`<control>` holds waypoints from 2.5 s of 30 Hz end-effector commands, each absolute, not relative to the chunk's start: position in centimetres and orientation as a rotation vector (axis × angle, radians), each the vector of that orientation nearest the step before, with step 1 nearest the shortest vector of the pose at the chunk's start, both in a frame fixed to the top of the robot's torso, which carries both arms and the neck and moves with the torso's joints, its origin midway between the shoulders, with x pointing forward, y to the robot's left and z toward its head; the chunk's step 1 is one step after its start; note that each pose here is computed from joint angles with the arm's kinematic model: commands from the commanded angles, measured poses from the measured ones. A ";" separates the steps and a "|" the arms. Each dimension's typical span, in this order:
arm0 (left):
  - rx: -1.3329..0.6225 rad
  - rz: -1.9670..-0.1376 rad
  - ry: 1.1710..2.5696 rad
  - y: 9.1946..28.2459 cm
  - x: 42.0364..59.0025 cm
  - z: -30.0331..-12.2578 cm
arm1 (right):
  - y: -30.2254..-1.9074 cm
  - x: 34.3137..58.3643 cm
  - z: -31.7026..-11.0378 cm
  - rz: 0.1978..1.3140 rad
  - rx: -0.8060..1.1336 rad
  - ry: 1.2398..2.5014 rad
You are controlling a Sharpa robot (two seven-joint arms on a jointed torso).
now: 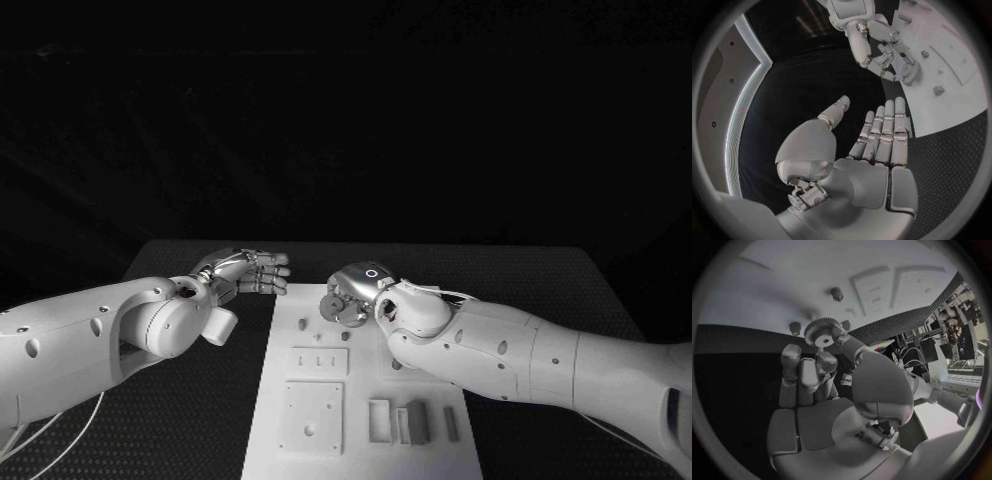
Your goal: Assemble the parts on the task board
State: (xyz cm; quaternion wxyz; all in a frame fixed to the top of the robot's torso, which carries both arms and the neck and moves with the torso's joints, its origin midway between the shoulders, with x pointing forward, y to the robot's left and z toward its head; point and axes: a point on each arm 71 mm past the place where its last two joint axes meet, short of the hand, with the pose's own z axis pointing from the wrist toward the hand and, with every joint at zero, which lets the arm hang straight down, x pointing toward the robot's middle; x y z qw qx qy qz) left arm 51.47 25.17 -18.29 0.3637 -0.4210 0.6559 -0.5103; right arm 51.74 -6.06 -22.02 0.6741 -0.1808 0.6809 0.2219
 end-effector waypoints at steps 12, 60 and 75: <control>-1.068 -1.334 1.694 24.8 51.5 -18.2 | -5.7 52.2 -22.8 0.473 -0.419 1.553; -1.063 -1.336 1.692 24.5 51.8 -18.2 | -5.8 52.9 -24.1 0.456 -0.385 1.630; -1.062 -1.336 1.692 24.5 51.9 -18.2 | -6.4 53.1 -24.2 0.448 -0.370 1.641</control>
